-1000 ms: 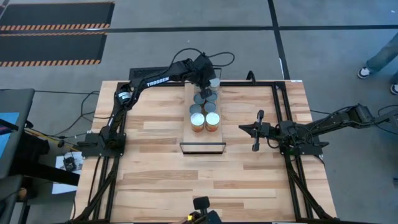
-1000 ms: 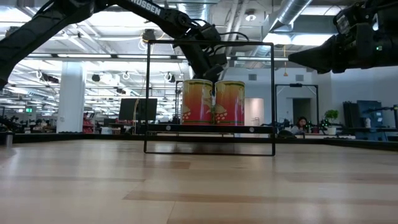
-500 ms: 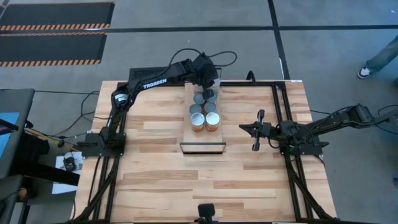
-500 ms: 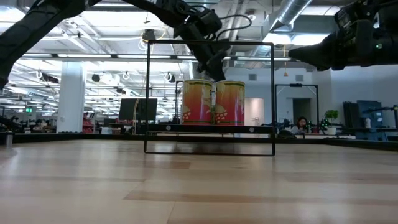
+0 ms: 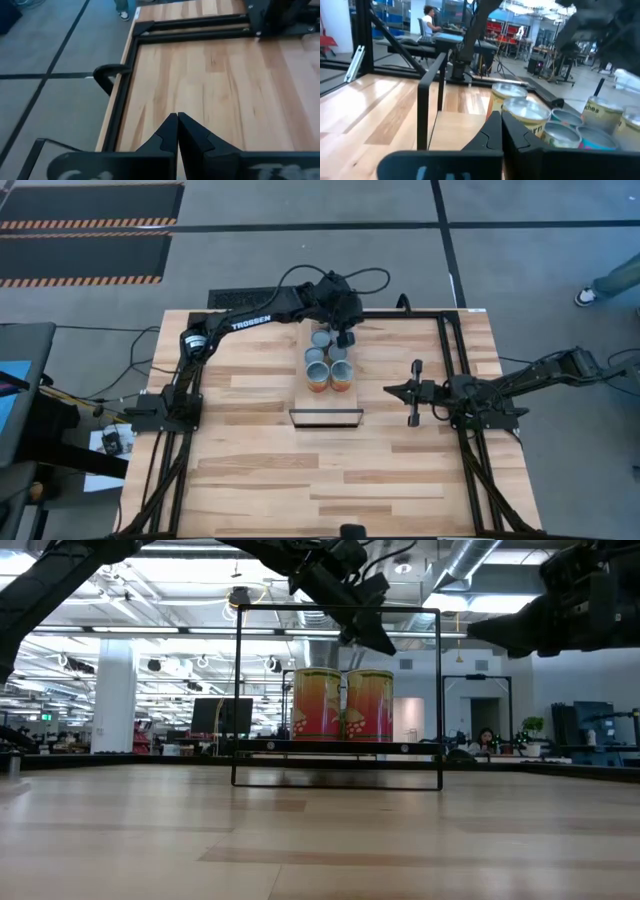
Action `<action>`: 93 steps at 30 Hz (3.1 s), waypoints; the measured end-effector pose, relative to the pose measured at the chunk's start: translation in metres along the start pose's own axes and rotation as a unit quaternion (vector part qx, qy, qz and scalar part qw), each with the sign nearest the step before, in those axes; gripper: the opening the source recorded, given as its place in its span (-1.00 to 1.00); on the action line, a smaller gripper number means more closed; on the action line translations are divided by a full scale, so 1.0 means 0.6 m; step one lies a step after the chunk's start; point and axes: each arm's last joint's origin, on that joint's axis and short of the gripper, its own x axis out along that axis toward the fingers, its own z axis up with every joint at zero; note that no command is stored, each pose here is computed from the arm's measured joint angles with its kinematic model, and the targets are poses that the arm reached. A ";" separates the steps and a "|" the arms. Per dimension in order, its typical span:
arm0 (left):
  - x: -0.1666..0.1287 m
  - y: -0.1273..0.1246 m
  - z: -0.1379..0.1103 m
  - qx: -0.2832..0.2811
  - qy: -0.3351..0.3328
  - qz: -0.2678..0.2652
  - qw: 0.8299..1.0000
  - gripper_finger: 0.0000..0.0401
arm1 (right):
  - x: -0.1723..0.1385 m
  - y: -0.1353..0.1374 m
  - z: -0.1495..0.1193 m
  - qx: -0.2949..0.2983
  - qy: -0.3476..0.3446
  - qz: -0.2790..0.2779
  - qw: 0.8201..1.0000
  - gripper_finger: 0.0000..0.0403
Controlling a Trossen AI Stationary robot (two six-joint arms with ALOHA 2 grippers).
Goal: Pick and place cans onto a shelf
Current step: Return to Home Position
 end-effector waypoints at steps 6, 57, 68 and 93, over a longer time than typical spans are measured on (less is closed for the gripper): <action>0.011 -0.009 -0.004 0.005 -0.022 -0.008 1.000 -1.00 | -0.001 0.003 -0.006 0.013 0.019 0.006 1.000 -0.98; -0.282 -0.197 -0.412 -0.090 -0.273 -0.001 0.958 -1.00 | -0.059 -0.023 -0.006 0.019 0.046 -0.039 0.998 -0.98; -0.329 -0.212 -0.474 -0.110 -0.336 0.027 0.935 -1.00 | -0.071 -0.034 0.002 0.010 0.007 -0.035 0.999 -0.98; -0.383 -0.229 -0.517 -0.150 -0.321 0.052 0.934 -1.00 | -0.071 -0.053 -0.001 0.033 0.016 -0.121 0.992 -0.97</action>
